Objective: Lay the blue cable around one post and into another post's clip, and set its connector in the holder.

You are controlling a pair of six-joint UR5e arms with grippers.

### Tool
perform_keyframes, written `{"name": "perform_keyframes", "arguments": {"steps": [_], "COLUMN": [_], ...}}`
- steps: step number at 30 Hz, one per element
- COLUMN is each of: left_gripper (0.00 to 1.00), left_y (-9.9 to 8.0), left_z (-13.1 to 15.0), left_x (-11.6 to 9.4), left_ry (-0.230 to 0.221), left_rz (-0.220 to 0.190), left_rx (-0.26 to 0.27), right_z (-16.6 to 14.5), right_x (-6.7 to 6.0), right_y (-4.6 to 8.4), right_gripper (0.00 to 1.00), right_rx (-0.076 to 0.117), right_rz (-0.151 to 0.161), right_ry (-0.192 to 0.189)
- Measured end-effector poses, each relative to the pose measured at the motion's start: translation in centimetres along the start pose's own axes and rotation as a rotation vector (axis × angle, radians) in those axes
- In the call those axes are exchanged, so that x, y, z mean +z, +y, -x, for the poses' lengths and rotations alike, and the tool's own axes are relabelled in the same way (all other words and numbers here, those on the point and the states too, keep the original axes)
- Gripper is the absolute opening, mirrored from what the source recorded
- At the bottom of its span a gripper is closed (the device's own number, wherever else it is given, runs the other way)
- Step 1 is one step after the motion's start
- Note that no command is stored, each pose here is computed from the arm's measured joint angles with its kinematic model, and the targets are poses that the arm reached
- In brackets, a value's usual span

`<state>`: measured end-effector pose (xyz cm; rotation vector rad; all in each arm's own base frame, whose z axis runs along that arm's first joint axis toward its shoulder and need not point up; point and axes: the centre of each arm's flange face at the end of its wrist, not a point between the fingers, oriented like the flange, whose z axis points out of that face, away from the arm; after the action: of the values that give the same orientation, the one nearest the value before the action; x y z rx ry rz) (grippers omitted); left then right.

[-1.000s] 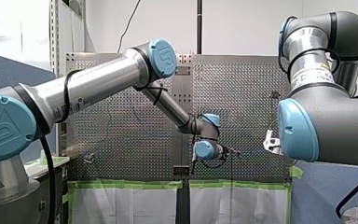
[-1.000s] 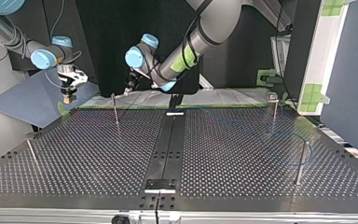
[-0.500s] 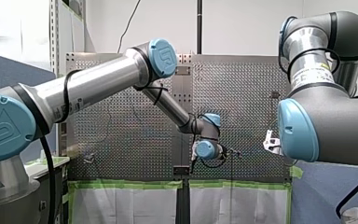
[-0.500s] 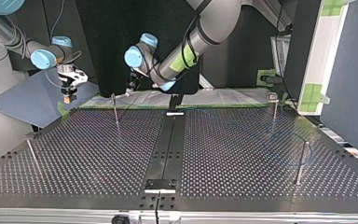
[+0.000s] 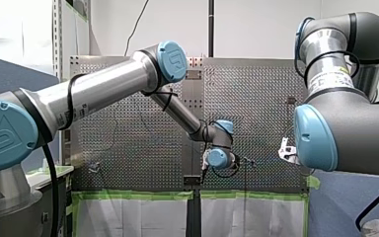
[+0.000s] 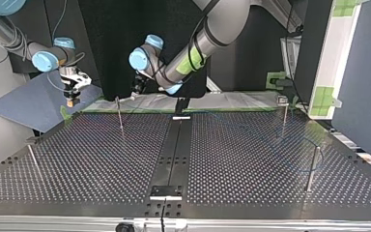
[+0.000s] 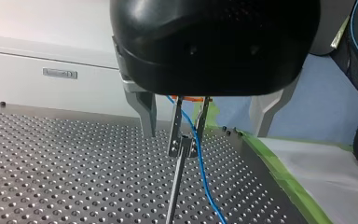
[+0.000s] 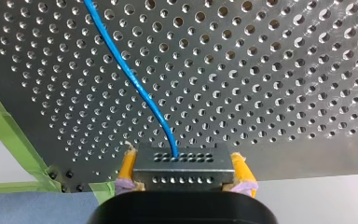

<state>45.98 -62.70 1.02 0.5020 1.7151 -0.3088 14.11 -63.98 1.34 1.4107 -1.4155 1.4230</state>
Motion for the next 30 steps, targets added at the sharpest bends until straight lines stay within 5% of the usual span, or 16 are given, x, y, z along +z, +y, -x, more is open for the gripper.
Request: {"name": "perform_keyframes", "arguments": {"steps": [11,16,30], "left_gripper": [1.00,1.00,1.00], "left_y": [0.2,0.1,-1.9], "left_z": [0.3,1.8,6.9], "left_x": [-0.8,-1.9,-6.6], "left_ry": [0.020,-0.005,-0.135], "left_rz": [0.034,0.046,0.064], "left_rx": [0.043,0.057,-0.069], "right_z": [0.1,0.1,0.2], "right_x": [0.0,0.0,-0.1], "right_y": [-0.1,-0.1,-0.2], "right_gripper": [0.02,0.02,0.02], "right_rx": [0.001,0.001,0.011], "right_rz": [-0.001,-0.002,-0.011], "right_ry": [-0.004,-0.005,-0.012]}}
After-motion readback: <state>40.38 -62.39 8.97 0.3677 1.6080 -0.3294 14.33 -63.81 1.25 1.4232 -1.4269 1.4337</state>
